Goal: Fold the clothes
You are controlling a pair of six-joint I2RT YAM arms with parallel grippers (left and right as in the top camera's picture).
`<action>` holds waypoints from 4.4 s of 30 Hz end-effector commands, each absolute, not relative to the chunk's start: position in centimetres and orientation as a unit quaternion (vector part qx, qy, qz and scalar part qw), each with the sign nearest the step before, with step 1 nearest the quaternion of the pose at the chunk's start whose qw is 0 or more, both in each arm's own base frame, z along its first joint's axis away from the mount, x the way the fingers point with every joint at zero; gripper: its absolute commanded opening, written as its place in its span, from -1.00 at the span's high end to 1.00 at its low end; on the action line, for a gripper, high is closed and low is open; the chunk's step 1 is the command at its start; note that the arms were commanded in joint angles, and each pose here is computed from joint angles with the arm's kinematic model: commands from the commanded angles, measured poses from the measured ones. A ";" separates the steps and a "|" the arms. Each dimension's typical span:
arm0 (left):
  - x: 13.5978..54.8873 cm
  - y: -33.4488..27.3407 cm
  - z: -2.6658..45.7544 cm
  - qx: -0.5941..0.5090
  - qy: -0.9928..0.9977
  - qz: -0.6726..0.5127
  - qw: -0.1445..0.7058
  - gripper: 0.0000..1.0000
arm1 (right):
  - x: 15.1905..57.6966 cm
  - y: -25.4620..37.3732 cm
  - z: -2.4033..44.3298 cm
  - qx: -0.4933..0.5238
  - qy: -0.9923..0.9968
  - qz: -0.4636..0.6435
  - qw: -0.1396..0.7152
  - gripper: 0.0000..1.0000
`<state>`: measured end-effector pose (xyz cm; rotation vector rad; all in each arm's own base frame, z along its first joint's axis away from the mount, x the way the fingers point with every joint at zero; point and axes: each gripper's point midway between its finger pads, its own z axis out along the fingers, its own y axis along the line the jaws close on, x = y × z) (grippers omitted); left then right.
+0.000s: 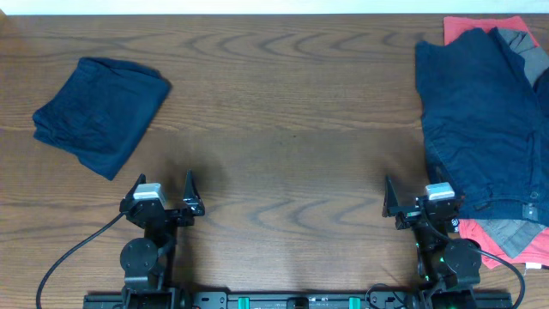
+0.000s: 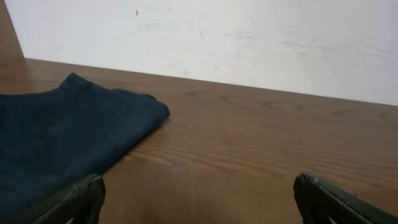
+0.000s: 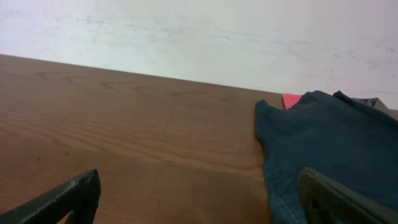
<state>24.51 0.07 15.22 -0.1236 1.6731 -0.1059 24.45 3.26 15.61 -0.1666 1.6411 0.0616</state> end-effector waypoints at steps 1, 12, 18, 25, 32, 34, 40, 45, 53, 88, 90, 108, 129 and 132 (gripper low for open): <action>24.4 -0.1 13.6 -0.049 0.760 -0.046 0.647 -0.96 | 24.5 2.9 15.4 -0.073 0.733 0.017 0.676 -0.99; 24.4 -0.1 13.6 -0.049 0.760 -0.046 0.647 -0.96 | 24.5 2.9 15.4 -0.073 0.733 0.017 0.676 -0.99; 24.4 -0.1 13.6 -0.049 0.760 -0.046 0.647 -0.96 | 24.5 2.9 15.4 -0.073 0.733 0.017 0.676 -0.98; 24.4 -0.1 13.6 -0.049 0.760 -0.046 0.647 -0.96 | 24.5 2.9 15.4 -0.073 0.733 0.017 0.676 -0.98; 24.4 -0.1 13.6 -0.049 0.760 -0.046 0.647 -0.96 | 24.5 2.9 15.4 -0.073 0.733 0.017 0.676 -0.99; 24.4 -0.1 13.6 -0.049 0.760 -0.046 0.647 -0.96 | 24.5 2.9 15.4 -0.073 0.733 0.017 0.676 -0.98; 24.4 -0.1 13.6 -0.049 0.760 -0.046 0.647 -0.96 | 24.5 2.9 15.4 -0.073 0.733 0.017 0.676 -0.99; 24.4 -0.1 13.6 -0.049 0.760 -0.046 0.647 -0.96 | 24.5 2.9 15.4 -0.073 0.733 0.017 0.676 -0.98; 24.4 -0.1 13.6 -0.049 0.760 -0.046 0.647 -0.96 | 24.5 2.9 15.4 -0.074 0.733 0.018 0.675 -0.98; 24.6 -3.0 16.6 -0.093 0.863 -0.152 0.472 -0.96 | 23.2 0.4 19.4 0.006 0.805 -0.003 0.593 -0.98; 24.6 -3.0 17.0 -0.096 0.879 -0.148 0.444 -0.96 | 23.6 0.1 19.4 0.011 0.822 -0.014 0.570 -0.98; 23.3 -3.0 19.2 -0.097 0.929 -0.128 0.334 -0.96 | 31.3 -0.2 14.8 -0.016 0.955 -0.072 0.287 -0.99; 23.4 -3.0 19.2 -0.097 0.929 -0.128 0.334 -0.96 | 25.0 -8.8 3.6 0.132 0.967 -0.216 0.006 -0.32; 23.5 -3.0 19.3 -0.096 0.928 -0.128 0.336 -0.96 | 24.6 -8.8 3.4 0.131 0.968 -0.215 -0.001 -0.29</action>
